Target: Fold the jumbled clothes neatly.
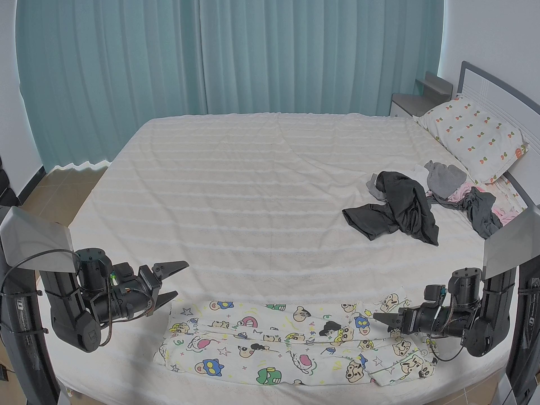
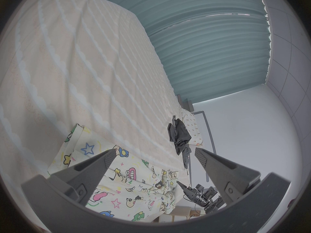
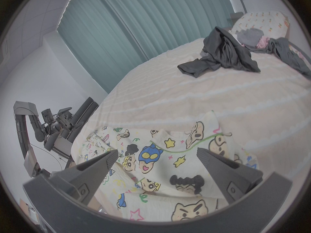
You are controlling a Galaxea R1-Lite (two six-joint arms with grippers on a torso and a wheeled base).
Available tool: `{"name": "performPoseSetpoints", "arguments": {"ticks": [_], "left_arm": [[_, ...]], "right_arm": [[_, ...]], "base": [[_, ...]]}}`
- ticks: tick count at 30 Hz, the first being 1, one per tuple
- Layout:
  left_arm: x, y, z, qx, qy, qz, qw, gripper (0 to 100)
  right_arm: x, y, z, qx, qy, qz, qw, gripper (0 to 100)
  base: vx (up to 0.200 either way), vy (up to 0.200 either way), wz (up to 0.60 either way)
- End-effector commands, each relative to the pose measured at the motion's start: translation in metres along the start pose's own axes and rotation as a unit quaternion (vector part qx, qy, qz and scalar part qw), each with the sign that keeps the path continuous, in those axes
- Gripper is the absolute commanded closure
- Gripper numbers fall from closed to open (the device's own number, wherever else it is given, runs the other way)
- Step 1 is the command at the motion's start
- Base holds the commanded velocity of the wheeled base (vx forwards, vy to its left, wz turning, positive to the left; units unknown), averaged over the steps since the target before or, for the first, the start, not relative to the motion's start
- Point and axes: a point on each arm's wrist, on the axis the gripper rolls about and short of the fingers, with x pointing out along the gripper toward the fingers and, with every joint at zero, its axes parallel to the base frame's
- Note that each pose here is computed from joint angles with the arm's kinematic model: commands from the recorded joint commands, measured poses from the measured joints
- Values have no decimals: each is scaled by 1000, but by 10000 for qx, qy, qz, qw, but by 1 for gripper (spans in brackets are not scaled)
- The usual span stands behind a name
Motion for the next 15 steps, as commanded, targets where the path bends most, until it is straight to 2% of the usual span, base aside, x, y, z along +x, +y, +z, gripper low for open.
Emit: {"name": "performPoseSetpoints", "arguments": {"ticks": [1, 12, 15], "left_arm": [[0, 1, -1, 1, 8, 1, 10000, 0], [1, 1, -1, 4, 12, 7, 10000, 0], [1, 1, -1, 4, 12, 7, 10000, 0]], "right_arm": [[8, -5, -7, 53, 117, -30, 9999, 0], [9, -20, -14, 217, 196, -372, 9989, 0], [11, -23, -20, 254, 283, -593, 9975, 0]], "base": [[0, 0, 0], [0, 0, 0], [0, 0, 0]]}}
